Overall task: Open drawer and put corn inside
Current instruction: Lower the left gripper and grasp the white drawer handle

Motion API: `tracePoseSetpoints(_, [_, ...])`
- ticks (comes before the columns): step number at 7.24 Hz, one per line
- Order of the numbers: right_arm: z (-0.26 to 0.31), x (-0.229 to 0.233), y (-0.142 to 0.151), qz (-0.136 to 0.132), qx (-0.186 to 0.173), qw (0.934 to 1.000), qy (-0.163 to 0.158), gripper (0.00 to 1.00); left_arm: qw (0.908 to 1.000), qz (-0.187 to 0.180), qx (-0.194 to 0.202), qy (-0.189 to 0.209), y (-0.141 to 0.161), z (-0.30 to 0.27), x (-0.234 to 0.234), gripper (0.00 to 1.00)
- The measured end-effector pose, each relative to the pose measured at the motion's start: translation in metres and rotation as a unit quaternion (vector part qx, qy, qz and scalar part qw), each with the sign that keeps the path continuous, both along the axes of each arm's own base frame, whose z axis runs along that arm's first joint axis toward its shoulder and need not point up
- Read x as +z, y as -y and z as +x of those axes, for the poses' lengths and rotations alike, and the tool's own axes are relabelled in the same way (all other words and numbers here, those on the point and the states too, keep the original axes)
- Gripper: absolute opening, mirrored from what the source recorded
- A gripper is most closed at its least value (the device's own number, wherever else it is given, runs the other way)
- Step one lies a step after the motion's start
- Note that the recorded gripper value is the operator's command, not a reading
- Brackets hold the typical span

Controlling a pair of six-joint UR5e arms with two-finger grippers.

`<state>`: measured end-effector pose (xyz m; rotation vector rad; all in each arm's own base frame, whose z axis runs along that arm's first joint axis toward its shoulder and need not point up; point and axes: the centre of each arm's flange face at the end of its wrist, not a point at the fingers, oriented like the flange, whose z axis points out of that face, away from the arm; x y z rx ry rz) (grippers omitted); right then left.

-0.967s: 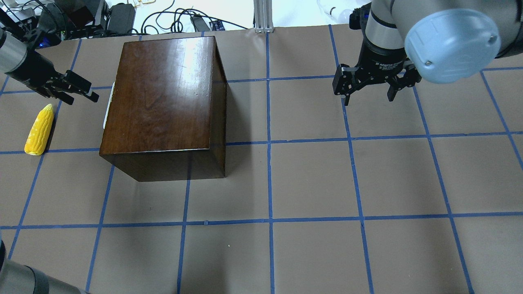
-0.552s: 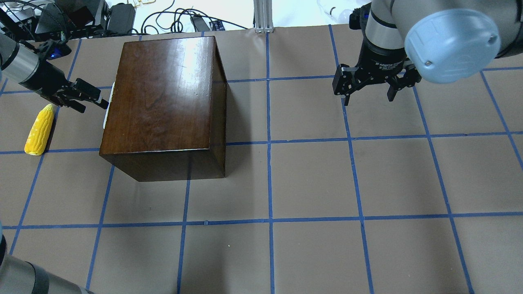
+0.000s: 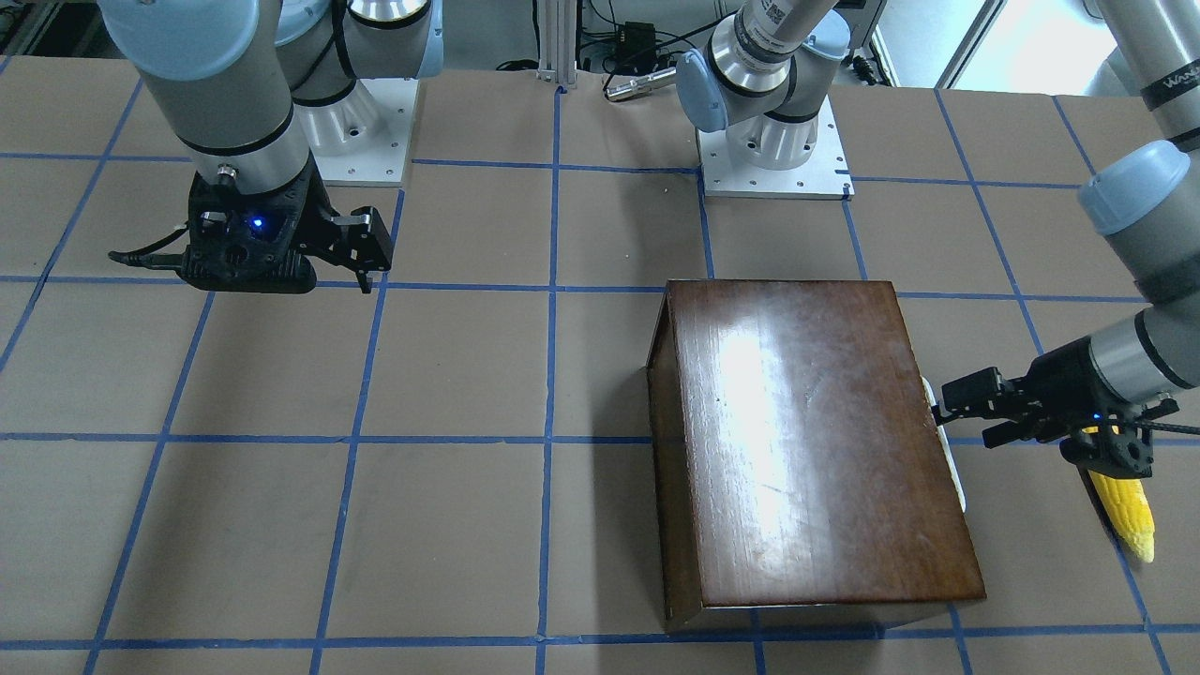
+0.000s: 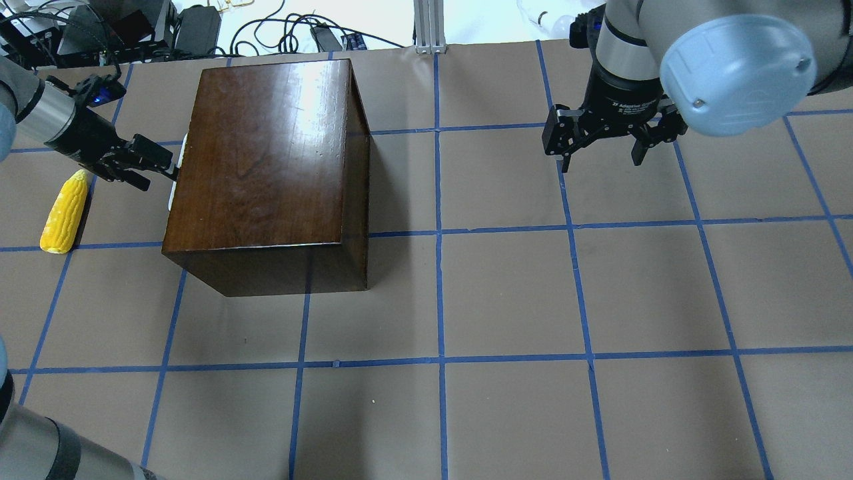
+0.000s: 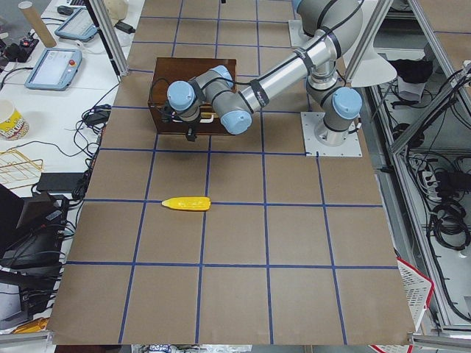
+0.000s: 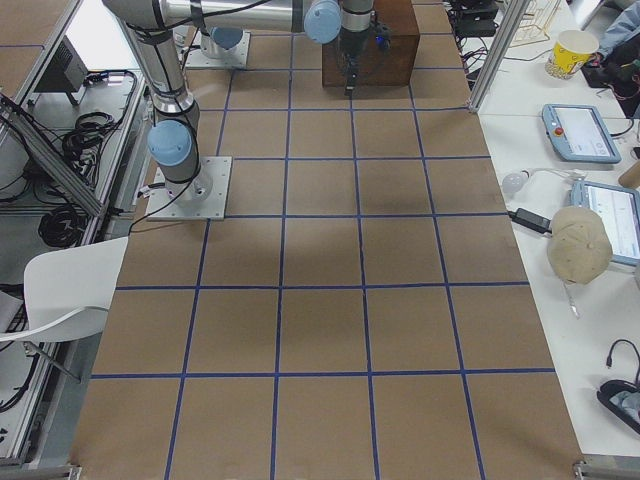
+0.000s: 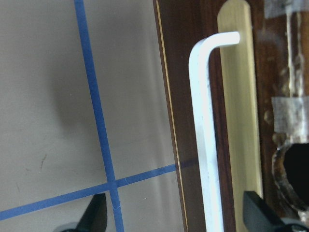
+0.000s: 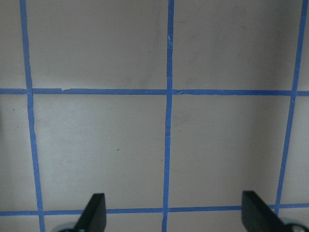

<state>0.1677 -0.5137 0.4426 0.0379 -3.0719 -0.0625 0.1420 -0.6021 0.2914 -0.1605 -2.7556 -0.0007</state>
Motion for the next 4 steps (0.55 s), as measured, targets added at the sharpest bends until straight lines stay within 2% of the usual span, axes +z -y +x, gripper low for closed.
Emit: tracePoseSetpoints(4, [0.0, 0.0, 0.0, 0.0, 0.0, 1.0, 0.0, 1.0, 0.9999, 0.01, 0.001, -0.007, 0.003, 0.0012, -0.0142, 1.0])
